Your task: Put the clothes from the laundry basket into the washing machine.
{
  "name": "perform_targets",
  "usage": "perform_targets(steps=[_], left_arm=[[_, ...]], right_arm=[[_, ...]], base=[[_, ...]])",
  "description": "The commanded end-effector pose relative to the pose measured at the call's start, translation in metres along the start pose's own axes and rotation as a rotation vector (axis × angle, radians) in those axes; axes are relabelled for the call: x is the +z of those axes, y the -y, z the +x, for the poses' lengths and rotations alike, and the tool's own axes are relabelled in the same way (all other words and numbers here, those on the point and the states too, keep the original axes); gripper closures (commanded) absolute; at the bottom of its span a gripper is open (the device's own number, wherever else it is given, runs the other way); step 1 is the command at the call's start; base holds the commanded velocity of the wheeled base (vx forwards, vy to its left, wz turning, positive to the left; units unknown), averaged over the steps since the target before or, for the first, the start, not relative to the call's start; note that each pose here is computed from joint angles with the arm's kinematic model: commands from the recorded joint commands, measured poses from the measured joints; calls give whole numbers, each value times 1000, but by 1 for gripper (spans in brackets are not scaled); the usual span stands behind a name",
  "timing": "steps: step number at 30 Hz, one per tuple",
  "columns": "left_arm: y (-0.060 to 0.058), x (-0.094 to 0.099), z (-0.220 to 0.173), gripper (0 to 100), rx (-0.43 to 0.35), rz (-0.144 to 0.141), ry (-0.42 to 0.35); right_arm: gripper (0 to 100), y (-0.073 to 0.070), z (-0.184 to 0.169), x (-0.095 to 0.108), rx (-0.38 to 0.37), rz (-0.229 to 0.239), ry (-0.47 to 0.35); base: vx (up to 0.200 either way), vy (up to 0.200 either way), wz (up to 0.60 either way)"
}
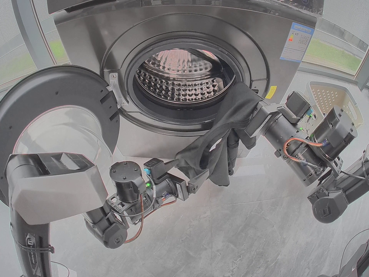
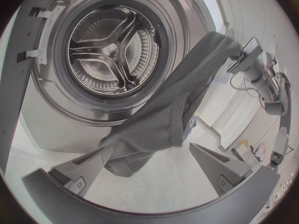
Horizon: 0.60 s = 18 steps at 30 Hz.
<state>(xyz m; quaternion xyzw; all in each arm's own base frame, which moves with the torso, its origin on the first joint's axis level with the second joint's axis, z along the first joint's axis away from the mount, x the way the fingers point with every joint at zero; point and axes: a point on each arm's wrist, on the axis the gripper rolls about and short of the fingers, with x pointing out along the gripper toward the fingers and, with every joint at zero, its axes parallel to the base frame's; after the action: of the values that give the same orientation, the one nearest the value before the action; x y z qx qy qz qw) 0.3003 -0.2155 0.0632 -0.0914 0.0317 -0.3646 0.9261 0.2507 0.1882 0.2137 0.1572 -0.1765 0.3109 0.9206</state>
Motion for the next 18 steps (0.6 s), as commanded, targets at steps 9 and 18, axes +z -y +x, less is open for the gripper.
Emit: perform_targets(steps=[9,18], left_arm=[[-12,-28,17,0,23,65,-40],[6,-29,7,0,-24,64,-69]], right_arm=[[100,-6,1,-1,15,15,0],[100,-3,6,-4,8,13,7]], base=[[0,0,0],[0,0,0]])
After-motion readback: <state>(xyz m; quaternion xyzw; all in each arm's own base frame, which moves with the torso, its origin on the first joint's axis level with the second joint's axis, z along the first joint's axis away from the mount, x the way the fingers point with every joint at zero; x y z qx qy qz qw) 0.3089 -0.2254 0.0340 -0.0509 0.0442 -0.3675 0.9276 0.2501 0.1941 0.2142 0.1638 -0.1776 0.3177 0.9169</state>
